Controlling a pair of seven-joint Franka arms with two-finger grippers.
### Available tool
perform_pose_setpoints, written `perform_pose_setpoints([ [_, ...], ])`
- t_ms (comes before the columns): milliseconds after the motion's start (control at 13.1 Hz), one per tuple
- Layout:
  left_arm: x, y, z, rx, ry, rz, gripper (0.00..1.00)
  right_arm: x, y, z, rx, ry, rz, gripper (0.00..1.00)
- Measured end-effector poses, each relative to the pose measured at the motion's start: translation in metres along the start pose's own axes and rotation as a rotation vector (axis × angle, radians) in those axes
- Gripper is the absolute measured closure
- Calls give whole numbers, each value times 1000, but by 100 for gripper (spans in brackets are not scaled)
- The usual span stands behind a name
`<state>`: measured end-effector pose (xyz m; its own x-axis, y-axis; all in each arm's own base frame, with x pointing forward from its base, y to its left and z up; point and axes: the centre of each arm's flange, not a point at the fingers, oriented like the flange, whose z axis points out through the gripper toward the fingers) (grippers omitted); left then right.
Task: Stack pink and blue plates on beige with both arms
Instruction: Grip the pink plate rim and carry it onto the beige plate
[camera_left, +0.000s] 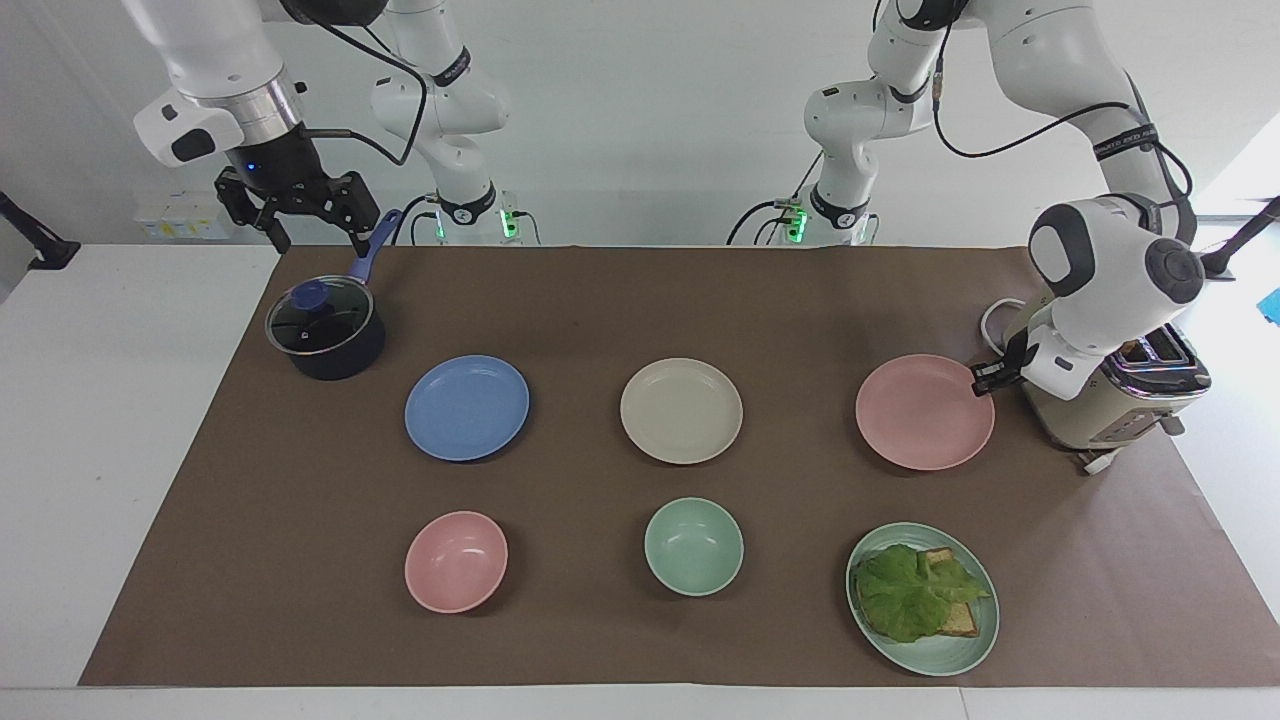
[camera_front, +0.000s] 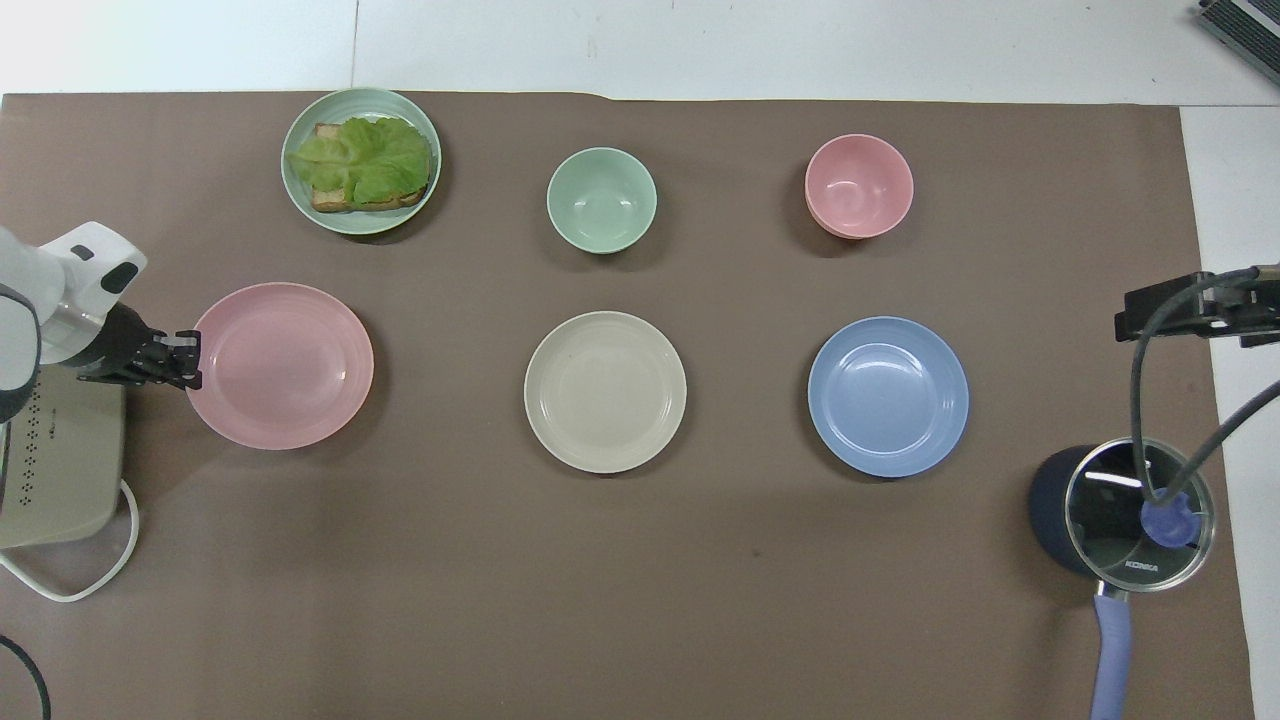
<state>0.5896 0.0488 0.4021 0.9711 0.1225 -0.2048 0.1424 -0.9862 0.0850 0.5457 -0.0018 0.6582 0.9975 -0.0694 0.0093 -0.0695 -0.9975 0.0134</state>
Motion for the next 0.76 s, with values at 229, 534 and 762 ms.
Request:
perform_pose_setpoints([
  [229,-5,42,-27,-72,-7,-2,94,0,2,0,0,-1,4,0],
  [534,-23,139,-15,-125,-40,109,94,0,2,1,0,-3,4,0],
  [762,-42,205,8,-174,-42,172,94,0,2,2,0,-5,5,0],
])
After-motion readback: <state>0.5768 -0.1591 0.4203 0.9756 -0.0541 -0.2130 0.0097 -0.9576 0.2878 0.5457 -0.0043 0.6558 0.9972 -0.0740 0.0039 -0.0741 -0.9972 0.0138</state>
